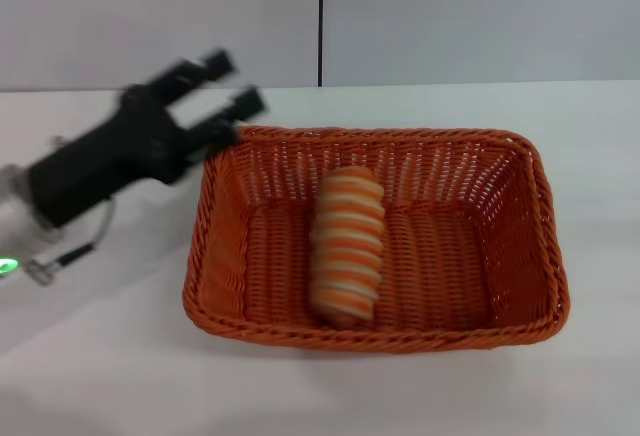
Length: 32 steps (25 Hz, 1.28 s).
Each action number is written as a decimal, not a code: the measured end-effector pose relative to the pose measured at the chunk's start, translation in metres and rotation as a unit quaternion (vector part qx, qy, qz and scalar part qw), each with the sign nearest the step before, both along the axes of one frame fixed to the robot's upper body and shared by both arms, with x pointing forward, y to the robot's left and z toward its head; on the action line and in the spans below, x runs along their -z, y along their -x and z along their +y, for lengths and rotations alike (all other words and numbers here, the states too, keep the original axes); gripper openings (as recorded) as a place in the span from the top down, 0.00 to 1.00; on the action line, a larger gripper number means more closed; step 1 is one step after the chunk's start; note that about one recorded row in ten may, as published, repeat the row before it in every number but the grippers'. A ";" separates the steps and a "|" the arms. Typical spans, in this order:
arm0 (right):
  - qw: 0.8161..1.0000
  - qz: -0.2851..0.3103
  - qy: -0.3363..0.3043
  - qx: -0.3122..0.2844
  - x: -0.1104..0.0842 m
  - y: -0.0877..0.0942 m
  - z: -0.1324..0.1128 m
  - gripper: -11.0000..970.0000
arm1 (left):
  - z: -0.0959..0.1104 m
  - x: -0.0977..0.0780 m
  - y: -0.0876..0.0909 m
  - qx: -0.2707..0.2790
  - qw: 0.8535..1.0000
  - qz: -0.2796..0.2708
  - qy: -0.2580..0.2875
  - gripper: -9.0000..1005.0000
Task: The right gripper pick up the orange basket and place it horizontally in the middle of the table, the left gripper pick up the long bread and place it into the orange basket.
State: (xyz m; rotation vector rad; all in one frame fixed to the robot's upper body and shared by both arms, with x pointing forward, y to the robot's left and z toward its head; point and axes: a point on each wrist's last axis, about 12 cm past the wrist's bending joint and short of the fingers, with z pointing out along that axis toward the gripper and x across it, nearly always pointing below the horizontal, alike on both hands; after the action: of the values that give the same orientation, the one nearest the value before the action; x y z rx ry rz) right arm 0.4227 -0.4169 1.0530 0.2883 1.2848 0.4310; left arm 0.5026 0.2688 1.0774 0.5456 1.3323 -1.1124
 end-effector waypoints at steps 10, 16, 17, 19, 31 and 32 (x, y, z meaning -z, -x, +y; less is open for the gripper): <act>1.000 -0.013 -0.001 0.013 -0.002 -0.003 0.000 0.48 | 0.062 0.012 0.049 -0.334 0.932 -0.137 0.042 0.21; 1.000 -0.019 -0.001 0.016 -0.003 -0.009 0.004 0.48 | 0.063 0.027 0.069 -0.430 0.892 -0.140 0.022 0.19; 1.000 -0.020 0.000 0.015 -0.003 -0.010 0.004 0.48 | 0.062 0.028 0.072 -0.433 0.890 -0.142 0.019 0.19; 1.000 -0.021 0.000 0.014 -0.004 -0.011 0.005 0.48 | 0.062 0.029 0.075 -0.435 0.888 -0.144 0.019 0.19; 1.000 -0.018 -0.003 0.013 -0.002 -0.015 0.008 0.48 | 0.062 0.031 0.084 -0.440 0.887 -0.139 0.027 0.20; 1.000 -0.018 -0.004 0.014 -0.001 -0.016 0.009 0.48 | 0.061 0.031 0.083 -0.437 0.888 -0.138 0.028 0.20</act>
State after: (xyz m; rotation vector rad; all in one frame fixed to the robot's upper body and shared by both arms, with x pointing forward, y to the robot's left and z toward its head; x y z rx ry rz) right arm 0.4382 -0.4076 1.0544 0.3029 1.2440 0.4162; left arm 0.4191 0.3299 1.0462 0.0149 1.0957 -0.3038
